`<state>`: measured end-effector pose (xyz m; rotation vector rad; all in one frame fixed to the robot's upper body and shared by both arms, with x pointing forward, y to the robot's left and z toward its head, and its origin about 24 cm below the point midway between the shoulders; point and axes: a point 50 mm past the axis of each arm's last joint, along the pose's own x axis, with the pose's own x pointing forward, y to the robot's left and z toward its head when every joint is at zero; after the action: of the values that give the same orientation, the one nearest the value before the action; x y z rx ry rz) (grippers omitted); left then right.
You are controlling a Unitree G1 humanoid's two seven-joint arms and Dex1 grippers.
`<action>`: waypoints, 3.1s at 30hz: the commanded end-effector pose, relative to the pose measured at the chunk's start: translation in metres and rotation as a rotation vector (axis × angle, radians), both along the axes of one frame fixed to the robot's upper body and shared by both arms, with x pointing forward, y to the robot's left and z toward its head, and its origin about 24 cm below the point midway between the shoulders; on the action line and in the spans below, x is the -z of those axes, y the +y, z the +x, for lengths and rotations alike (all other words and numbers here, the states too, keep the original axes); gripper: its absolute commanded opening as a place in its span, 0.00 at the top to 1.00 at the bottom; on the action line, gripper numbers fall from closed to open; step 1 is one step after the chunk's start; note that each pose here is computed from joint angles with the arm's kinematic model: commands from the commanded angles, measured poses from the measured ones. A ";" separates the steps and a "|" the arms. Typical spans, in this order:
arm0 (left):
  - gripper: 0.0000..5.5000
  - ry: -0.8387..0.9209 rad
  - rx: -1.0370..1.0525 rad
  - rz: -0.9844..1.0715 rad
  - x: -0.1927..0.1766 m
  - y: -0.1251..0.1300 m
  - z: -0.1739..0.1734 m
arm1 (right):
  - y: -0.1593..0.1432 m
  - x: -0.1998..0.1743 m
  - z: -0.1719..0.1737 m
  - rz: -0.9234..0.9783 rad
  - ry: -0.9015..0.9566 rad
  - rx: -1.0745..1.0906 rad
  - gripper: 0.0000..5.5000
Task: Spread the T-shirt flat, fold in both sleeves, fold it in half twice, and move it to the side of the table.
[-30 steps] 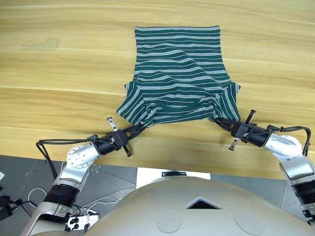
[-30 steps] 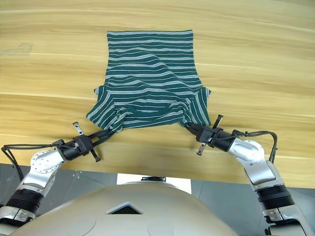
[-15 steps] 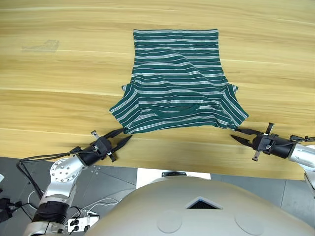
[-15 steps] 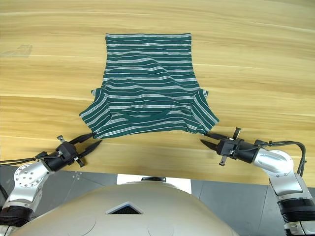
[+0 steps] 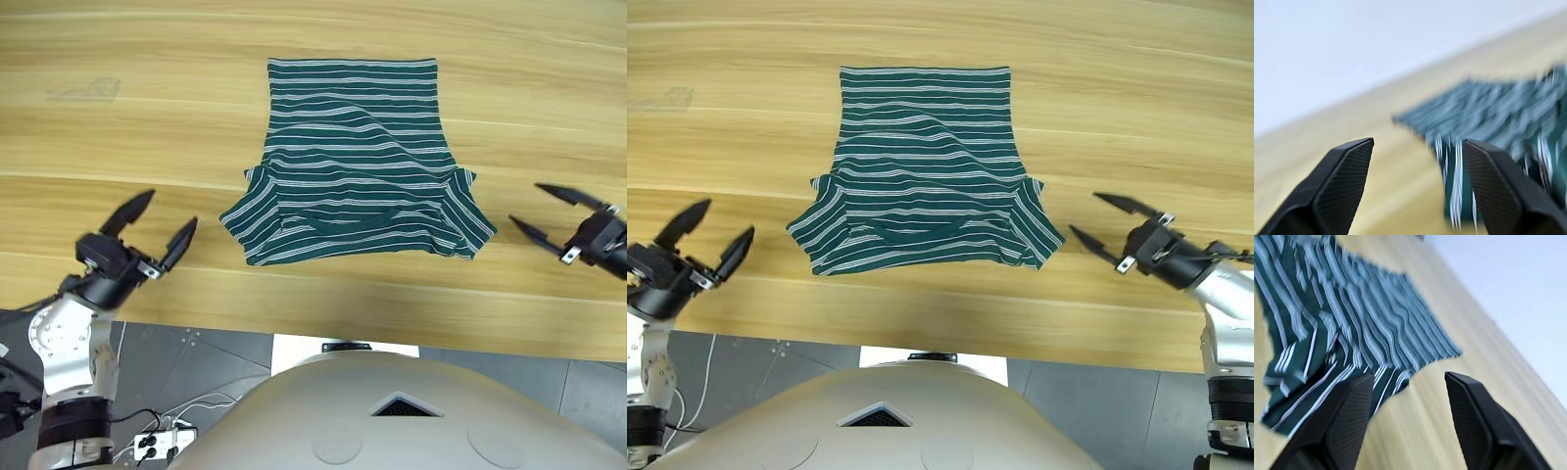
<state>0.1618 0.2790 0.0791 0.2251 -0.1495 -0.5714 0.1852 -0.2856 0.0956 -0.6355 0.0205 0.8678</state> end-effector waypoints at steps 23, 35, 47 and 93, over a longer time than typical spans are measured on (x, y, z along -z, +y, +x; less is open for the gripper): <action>0.39 0.334 0.331 0.465 0.082 -0.153 0.156 | 0.143 0.073 0.075 -0.119 0.045 -0.437 0.52; 0.39 0.377 0.313 0.478 0.091 -0.146 0.153 | 0.138 0.037 -0.006 -0.171 0.124 -0.742 0.52; 0.39 0.372 0.312 0.457 0.093 -0.153 0.153 | 0.132 0.010 0.051 -0.150 -0.064 -0.484 0.52; 0.39 0.422 0.247 0.361 0.117 -0.126 0.115 | 0.076 0.098 0.082 -0.333 0.086 -0.093 0.52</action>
<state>0.2948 0.1405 -0.0091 0.4332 0.1655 -0.9019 0.2722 -0.2046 0.0142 -0.8906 0.1180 0.9727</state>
